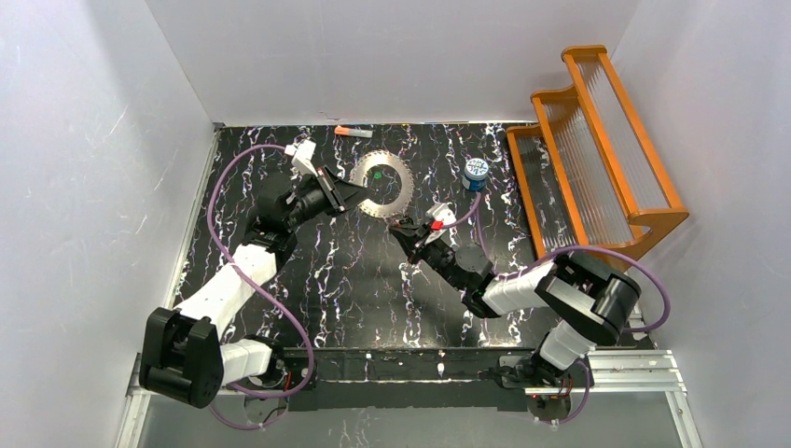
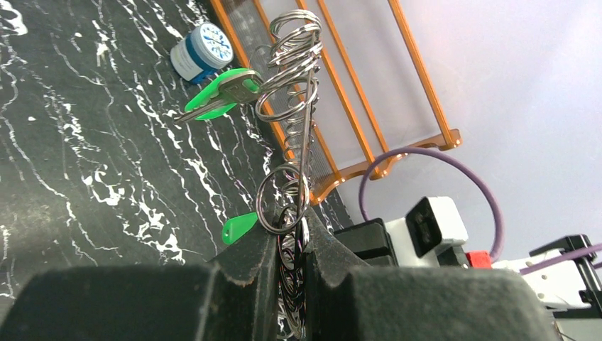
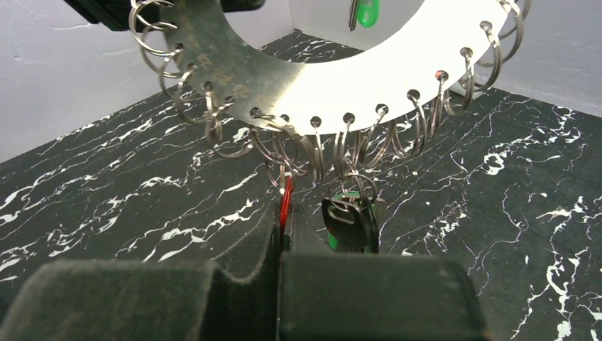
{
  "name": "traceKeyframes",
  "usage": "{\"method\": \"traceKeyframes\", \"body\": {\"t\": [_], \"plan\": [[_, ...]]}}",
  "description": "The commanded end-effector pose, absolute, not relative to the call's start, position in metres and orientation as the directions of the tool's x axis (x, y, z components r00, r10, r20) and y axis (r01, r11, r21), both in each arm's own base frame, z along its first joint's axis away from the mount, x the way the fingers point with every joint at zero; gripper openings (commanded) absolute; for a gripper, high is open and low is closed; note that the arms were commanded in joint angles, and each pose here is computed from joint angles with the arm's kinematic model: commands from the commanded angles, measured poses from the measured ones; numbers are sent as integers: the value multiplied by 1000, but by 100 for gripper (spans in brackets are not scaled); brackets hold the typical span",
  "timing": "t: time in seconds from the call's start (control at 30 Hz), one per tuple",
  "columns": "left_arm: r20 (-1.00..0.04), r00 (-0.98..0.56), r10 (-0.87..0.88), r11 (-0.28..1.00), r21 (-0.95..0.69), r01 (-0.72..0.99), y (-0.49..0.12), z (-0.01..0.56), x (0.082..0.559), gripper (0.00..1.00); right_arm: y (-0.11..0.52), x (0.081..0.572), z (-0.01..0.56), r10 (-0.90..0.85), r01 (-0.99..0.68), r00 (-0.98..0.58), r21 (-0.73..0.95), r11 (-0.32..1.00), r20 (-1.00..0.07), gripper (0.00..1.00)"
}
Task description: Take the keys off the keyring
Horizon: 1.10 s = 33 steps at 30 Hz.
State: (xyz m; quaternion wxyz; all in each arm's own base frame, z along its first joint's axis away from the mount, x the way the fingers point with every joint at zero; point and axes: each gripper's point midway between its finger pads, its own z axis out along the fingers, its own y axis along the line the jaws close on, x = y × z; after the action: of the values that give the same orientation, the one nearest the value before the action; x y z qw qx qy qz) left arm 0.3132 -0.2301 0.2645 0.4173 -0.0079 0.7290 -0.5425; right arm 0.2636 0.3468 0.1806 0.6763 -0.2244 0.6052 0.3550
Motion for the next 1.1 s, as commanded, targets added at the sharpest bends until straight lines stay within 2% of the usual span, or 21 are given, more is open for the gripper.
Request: {"method": "traceKeyframes", "body": {"t": [0.0,0.2,0.53,0.77,1.07], "plan": [[-597,-630,-498,437,-799,412,-219,263,324,0,343,253,204,233,-775,53,107,623,-971,1],[-596,-624,-506,459,-798,390,-213,256,330,0,341,240,193,127,-805,2,73,589,-992,1],[-624,-632,-459,494,-771,401,-213,245,330,0,323,237,192,-197,-802,-61,-70,594,-979,1],[-637,-656,-406,528,-749,401,-214,228,330,0,321,229,196,-381,-843,-112,-115,525,-918,1],[-668,-660,-344,615,-692,379,-205,214,334,0,298,233,180,-570,-825,-196,-181,536,-798,1]]}}
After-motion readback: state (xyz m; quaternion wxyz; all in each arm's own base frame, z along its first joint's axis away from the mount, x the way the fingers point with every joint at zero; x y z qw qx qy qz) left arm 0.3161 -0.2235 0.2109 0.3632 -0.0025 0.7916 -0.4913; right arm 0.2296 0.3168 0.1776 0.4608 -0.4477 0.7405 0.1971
